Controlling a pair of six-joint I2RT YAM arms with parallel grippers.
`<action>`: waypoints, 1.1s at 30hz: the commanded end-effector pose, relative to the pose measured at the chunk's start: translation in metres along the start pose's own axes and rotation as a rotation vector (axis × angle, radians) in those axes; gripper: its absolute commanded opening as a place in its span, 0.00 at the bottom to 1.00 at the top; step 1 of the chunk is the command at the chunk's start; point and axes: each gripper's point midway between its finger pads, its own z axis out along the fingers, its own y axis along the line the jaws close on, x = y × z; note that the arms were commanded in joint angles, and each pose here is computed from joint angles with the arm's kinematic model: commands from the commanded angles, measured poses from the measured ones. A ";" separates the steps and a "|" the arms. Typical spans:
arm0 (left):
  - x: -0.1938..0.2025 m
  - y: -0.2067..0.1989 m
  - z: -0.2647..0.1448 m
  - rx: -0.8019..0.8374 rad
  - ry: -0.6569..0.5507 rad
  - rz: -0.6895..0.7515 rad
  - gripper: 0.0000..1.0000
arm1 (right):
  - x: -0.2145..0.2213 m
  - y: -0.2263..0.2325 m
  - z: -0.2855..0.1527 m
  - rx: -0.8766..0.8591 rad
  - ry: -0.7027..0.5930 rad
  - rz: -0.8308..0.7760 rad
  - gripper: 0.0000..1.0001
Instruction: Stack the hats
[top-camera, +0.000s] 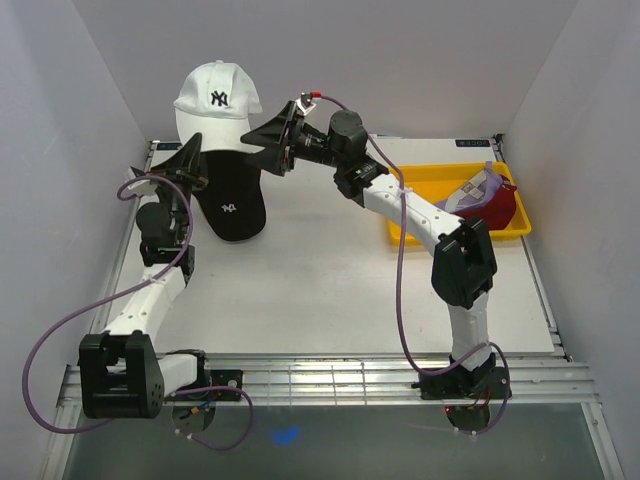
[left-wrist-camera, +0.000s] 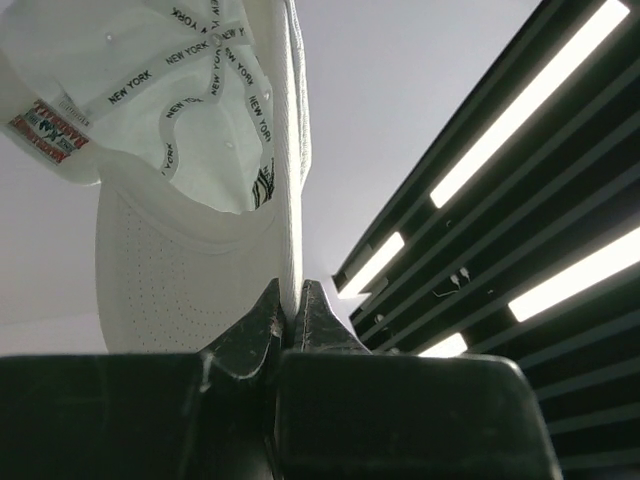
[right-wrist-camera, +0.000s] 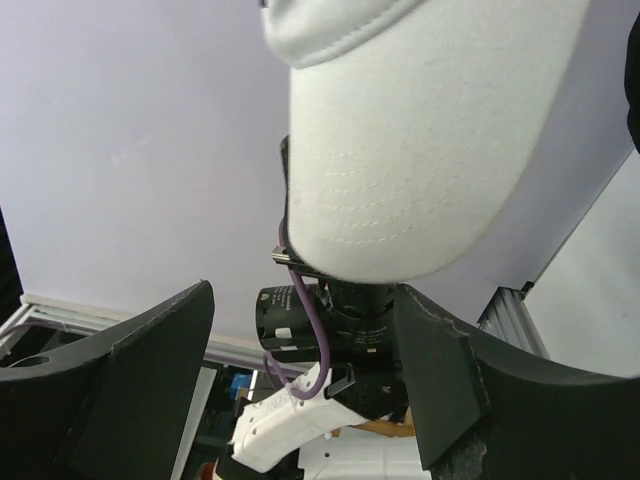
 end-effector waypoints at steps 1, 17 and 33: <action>0.016 -0.038 -0.015 0.114 0.074 -0.055 0.00 | -0.003 0.021 0.005 -0.082 -0.015 0.030 0.78; -0.008 -0.026 -0.038 0.104 0.063 -0.101 0.00 | -0.001 -0.009 0.040 -0.054 -0.017 0.129 0.78; -0.015 -0.020 -0.053 0.090 0.092 -0.141 0.00 | -0.001 -0.036 0.051 -0.043 0.011 0.169 0.57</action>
